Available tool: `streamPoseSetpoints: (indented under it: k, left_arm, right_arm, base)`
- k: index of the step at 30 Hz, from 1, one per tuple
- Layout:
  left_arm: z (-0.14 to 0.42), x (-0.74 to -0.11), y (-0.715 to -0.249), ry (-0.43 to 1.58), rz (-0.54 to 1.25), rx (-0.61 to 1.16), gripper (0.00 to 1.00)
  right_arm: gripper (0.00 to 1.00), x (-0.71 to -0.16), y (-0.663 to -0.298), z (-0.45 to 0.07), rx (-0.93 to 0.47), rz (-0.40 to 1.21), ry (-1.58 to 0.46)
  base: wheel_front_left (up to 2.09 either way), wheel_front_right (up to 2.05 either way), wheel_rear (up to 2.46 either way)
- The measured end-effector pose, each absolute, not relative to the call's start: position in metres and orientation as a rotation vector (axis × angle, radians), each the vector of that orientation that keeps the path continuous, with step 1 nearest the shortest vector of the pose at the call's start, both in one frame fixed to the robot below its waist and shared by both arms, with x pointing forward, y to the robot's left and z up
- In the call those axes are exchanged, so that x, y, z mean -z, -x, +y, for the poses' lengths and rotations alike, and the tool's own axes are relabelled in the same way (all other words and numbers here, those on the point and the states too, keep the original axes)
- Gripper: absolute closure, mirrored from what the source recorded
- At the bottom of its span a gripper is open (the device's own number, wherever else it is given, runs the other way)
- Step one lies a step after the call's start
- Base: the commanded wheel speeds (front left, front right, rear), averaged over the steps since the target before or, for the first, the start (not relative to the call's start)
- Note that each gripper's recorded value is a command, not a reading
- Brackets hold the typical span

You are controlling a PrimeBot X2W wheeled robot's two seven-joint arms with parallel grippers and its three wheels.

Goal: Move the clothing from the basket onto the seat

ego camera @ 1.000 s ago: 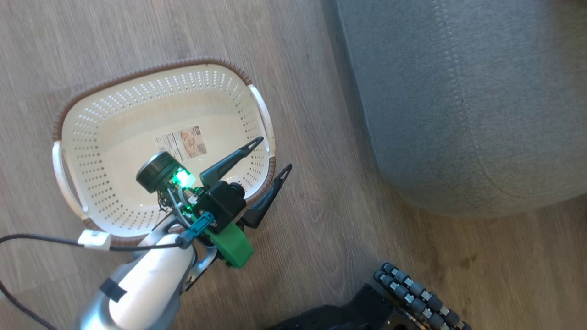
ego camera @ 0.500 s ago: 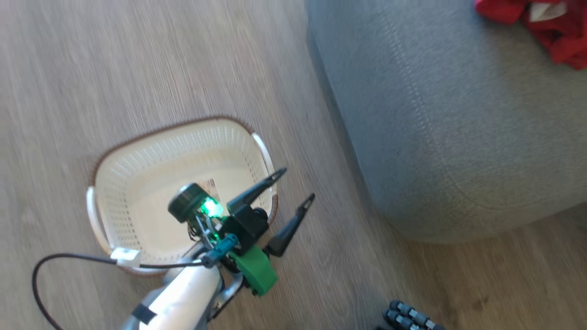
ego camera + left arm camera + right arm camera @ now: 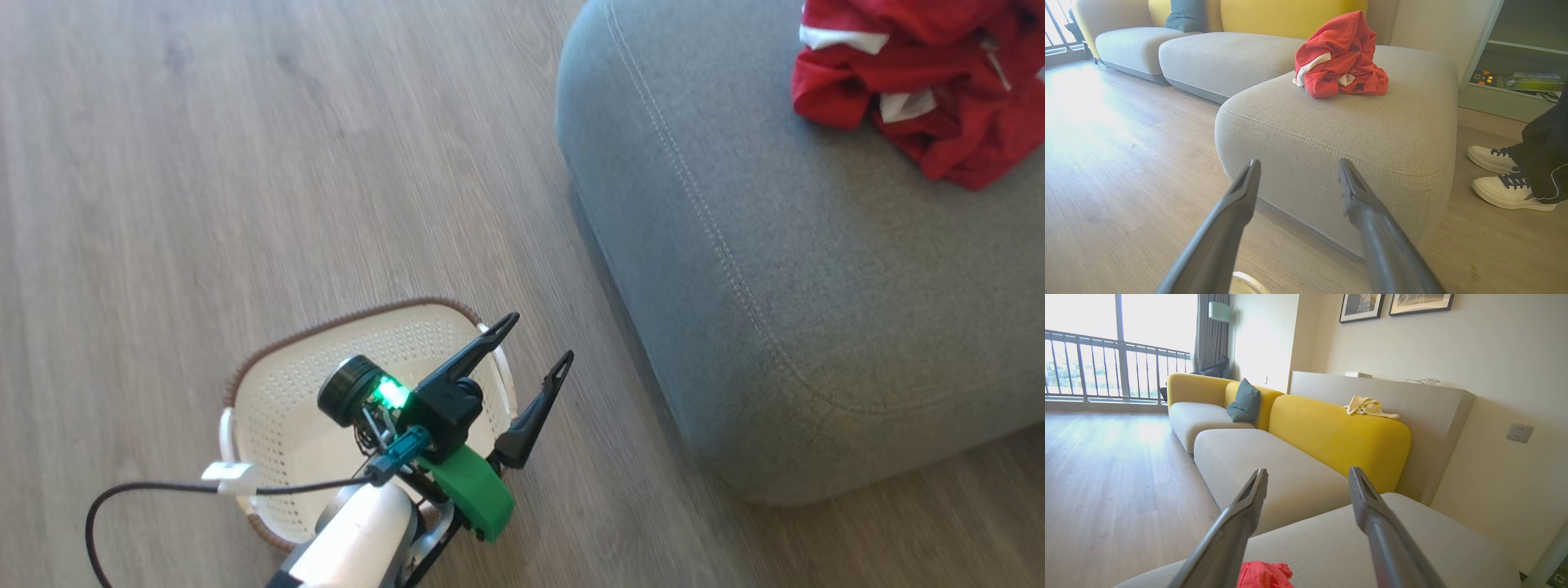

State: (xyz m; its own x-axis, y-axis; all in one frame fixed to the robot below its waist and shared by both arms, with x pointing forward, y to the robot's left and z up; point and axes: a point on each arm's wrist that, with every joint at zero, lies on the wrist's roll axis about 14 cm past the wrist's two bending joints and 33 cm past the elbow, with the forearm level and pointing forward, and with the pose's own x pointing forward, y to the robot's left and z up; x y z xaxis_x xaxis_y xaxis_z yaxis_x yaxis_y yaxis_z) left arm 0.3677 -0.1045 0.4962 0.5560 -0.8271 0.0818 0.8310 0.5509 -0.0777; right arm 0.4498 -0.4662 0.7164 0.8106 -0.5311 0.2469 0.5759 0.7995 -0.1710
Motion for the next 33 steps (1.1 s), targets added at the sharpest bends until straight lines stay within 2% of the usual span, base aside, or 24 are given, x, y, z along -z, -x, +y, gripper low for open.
streamPoseSetpoints:
  k: [9,16,22,33]
  left_arm:
    - [-0.085,-0.513,-0.362,0.097,-0.073,0.903,0.0]
    - [-0.072,-0.524,-0.361,0.093,-0.1,0.852,0.0]
    - [-0.039,-0.518,-0.369,0.11,-0.077,0.732,0.0]
    - [0.049,-0.537,-0.394,0.167,-0.129,0.399,0.0]
  right_arm:
    - [0.0,-0.786,-0.458,-0.397,0.421,-0.429,0.269]
    - [0.0,-0.769,-0.452,-0.347,0.251,-0.503,0.222]
    - [0.0,-0.769,-0.444,-0.316,0.156,-0.583,0.175]
    - [0.0,-0.687,-0.445,-0.207,-0.095,-0.497,-0.032]
  base:
    - [0.0,0.0,0.0]
    - [0.0,0.0,0.0]
    - [0.0,0.0,0.0]
    - [0.0,0.0,0.0]
